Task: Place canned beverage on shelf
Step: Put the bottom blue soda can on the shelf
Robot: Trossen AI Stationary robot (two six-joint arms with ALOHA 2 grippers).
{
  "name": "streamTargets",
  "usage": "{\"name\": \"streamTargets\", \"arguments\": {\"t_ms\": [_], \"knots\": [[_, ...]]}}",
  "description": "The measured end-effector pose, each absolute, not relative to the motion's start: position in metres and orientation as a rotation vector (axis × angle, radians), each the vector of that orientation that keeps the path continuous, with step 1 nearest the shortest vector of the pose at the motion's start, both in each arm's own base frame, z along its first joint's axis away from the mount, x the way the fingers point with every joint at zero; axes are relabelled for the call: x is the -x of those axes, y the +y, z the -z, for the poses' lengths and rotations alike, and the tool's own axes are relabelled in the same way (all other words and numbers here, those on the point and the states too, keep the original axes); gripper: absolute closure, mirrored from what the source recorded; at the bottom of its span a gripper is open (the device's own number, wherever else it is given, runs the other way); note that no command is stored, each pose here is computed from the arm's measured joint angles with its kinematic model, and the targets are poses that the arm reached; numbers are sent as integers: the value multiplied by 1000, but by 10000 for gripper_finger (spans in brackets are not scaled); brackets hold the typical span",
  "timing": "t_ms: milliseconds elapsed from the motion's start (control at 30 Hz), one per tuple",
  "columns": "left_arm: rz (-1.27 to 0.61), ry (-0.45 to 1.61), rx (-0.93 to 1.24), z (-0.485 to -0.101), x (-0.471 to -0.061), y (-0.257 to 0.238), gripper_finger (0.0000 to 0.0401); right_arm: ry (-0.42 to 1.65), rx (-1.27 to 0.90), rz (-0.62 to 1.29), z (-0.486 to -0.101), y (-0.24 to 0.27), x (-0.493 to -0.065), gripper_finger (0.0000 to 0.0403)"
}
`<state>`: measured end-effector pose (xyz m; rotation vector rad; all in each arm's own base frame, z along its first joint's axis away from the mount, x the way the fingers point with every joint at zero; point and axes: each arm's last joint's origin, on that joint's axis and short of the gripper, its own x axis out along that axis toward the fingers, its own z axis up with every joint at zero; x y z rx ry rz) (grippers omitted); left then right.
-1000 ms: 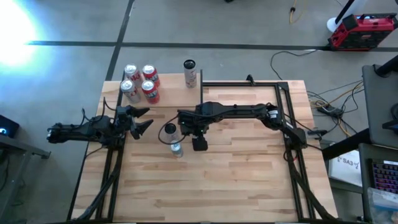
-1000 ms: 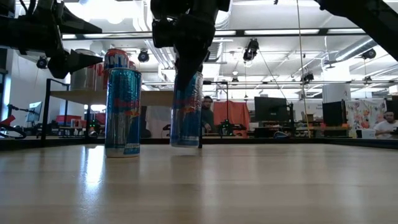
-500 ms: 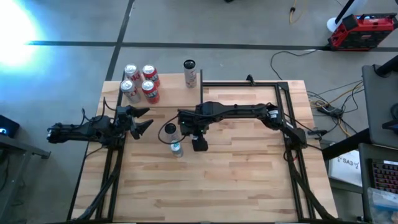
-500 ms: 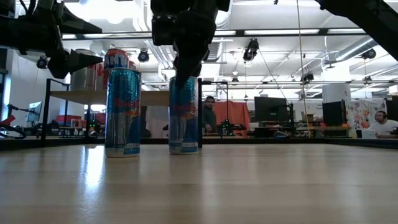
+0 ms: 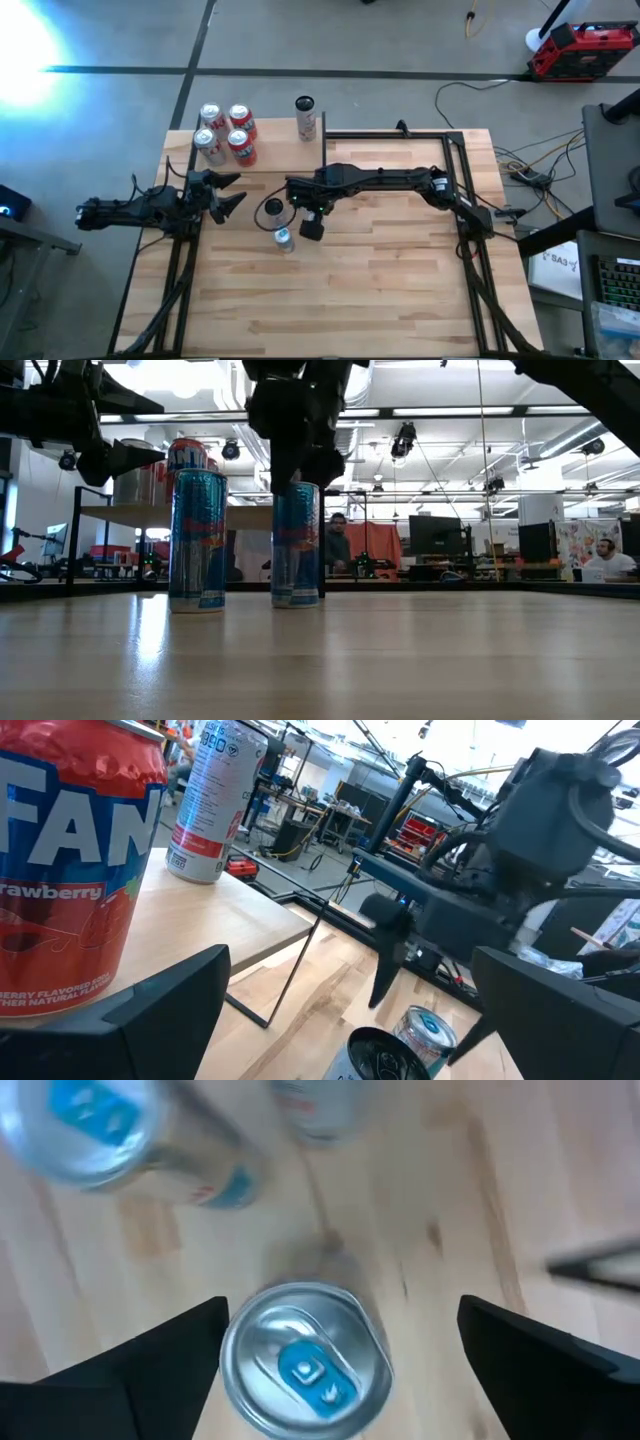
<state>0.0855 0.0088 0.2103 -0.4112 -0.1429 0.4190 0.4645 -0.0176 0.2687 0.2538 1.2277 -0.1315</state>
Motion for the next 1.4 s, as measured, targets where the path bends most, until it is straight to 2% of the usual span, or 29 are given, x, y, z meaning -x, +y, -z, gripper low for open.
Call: {"name": "streamTargets", "arguments": {"t_ms": [200,367,500,633,800,1033,1400], "knots": [[-419,-143,411,-210,-86,9,3,1205,-454,471,-277,-9,-458,23],[-419,-143,411,-210,-86,9,3,1123,-674,678,-278,3,-458,23],[-419,-143,411,-210,-86,9,3,984,-807,862,-275,27,-460,23],[-419,-143,411,-210,-86,9,3,751,-839,1027,-265,61,-464,23],[-419,-143,411,-210,-86,9,3,544,-829,1126,-247,96,-467,23],[-419,-143,411,-210,-86,9,3,567,-835,1196,-209,99,-475,23],[-419,-143,411,-210,-86,9,3,563,-800,1270,-195,93,-475,23]]}}
